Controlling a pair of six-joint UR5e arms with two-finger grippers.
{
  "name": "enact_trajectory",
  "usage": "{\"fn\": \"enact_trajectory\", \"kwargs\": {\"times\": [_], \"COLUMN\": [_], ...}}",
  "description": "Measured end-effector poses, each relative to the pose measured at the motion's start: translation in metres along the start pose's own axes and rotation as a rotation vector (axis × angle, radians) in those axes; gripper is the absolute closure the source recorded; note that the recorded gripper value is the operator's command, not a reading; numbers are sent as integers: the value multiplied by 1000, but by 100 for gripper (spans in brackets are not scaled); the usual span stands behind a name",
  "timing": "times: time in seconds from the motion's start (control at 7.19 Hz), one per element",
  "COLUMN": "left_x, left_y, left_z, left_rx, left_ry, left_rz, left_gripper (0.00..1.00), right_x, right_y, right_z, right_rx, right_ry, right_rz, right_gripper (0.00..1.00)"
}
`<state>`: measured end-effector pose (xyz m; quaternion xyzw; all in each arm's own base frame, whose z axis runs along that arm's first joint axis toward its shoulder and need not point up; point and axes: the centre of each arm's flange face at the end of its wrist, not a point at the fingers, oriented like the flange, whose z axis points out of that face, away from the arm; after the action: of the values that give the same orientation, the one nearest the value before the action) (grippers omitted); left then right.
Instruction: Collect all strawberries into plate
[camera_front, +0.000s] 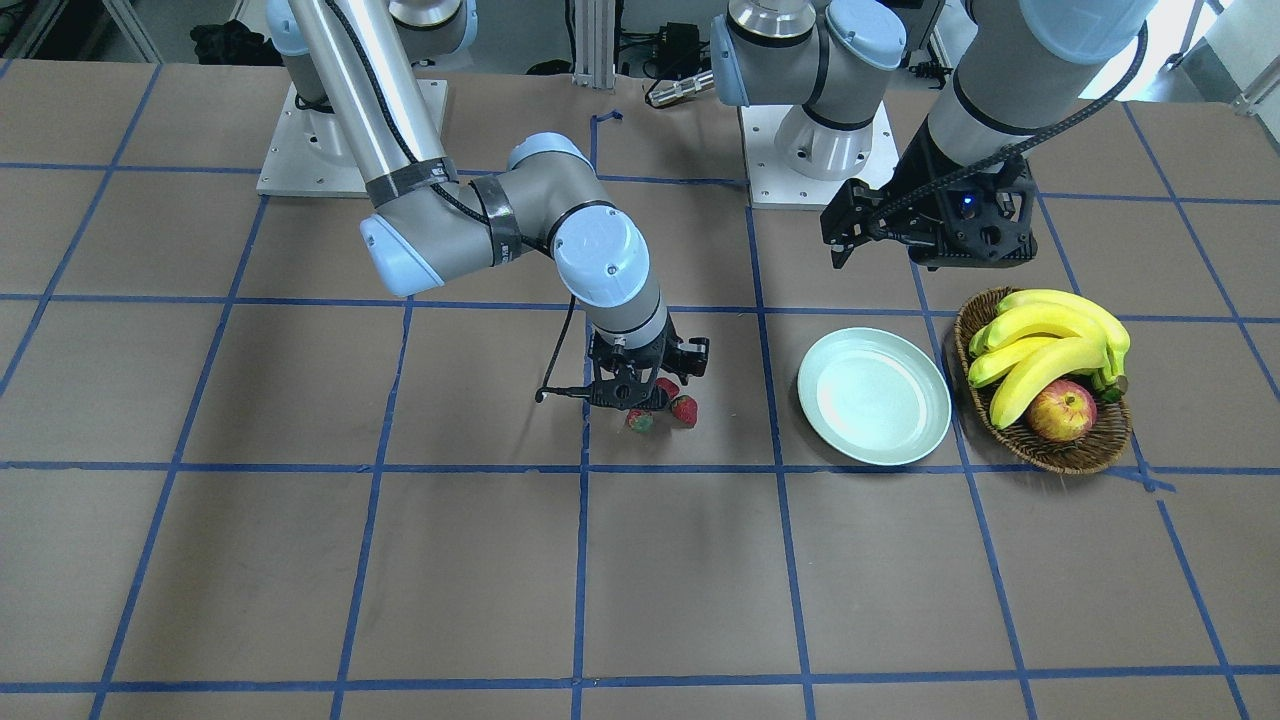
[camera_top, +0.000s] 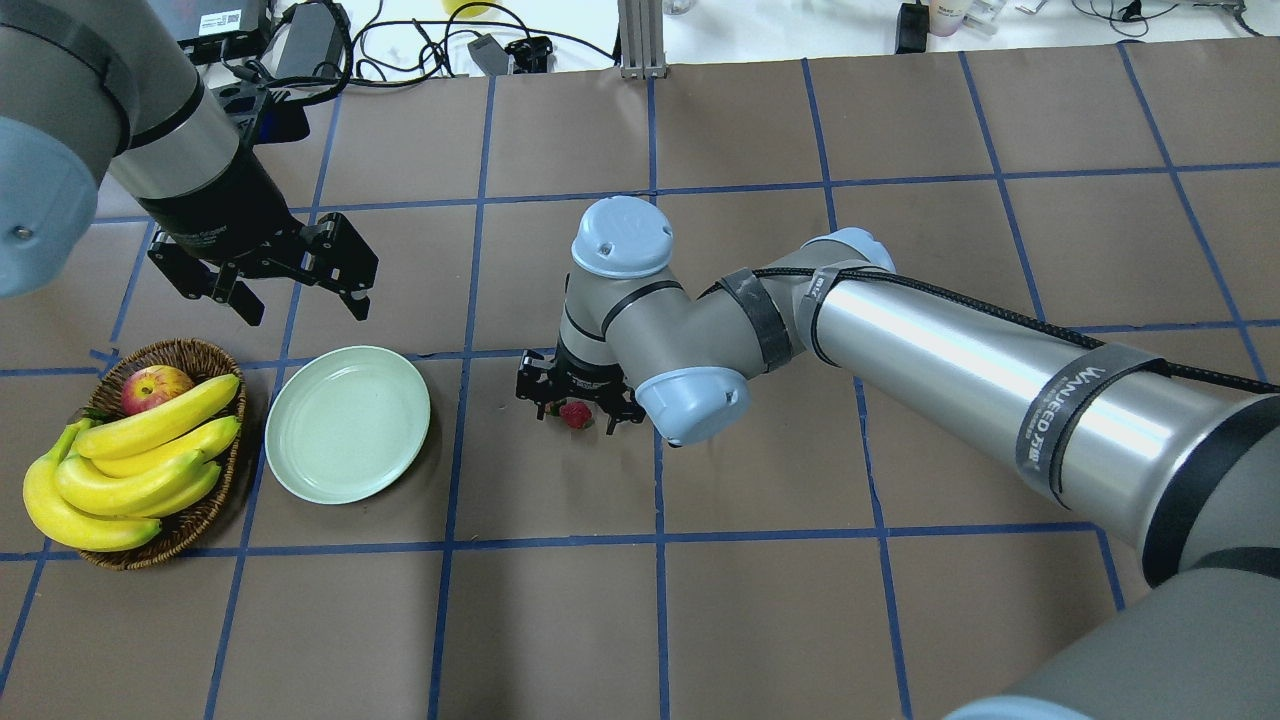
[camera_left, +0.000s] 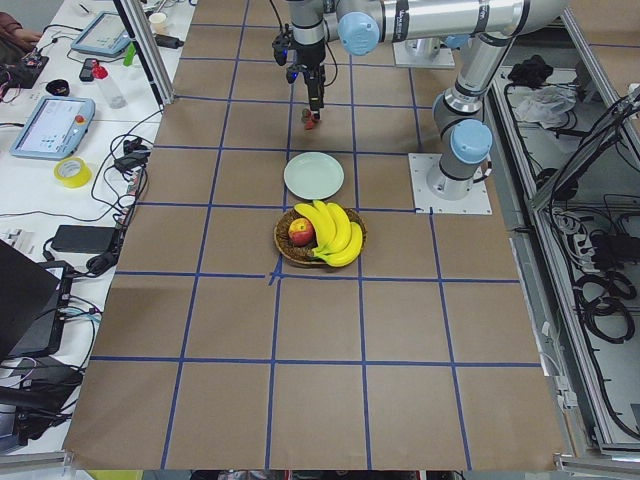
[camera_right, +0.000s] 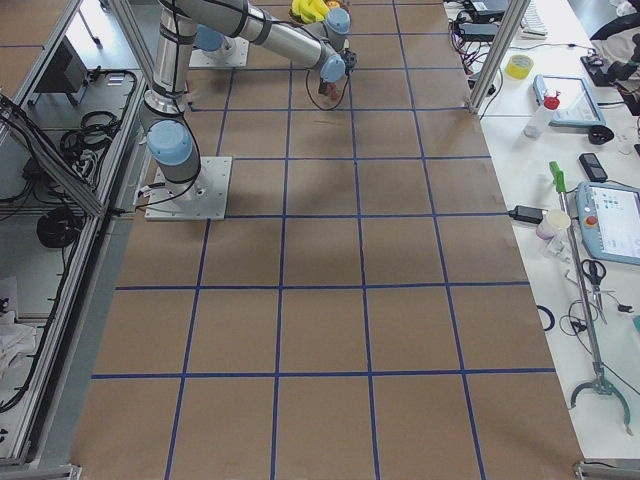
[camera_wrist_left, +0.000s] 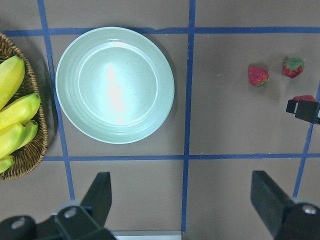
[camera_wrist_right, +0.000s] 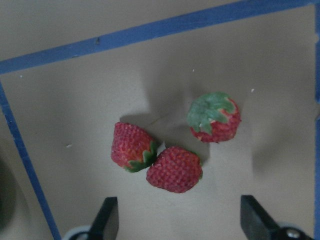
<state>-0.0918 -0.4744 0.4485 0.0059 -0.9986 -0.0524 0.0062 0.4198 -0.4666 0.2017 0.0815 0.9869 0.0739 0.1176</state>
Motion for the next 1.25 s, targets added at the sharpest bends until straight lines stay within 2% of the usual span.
{"fn": "enact_trajectory", "kwargs": {"times": [0.14, 0.28, 0.56, 0.97, 1.25], "left_x": [0, 0, -2, -6, 18], "left_y": [0, 0, -4, -11, -26], "left_z": [0, 0, 2, 11, 33], "left_rx": [0, 1, -2, -7, 61], "left_ry": [-1, 0, 7, 14, 17], "left_rz": [0, -1, -7, -29, 17], "left_gripper": [0, 0, 0, 0, 0], "right_x": [2, 9, 43, 128, 160], "right_y": [1, -2, -29, -65, -56], "right_z": [-14, -39, -123, -266, -331], "right_rx": [11, 37, 83, 73, 92], "right_ry": [20, 50, 106, 218, 244], "right_rz": [2, 8, 15, -26, -30], "right_gripper": [0, 0, 0, 0, 0]}}
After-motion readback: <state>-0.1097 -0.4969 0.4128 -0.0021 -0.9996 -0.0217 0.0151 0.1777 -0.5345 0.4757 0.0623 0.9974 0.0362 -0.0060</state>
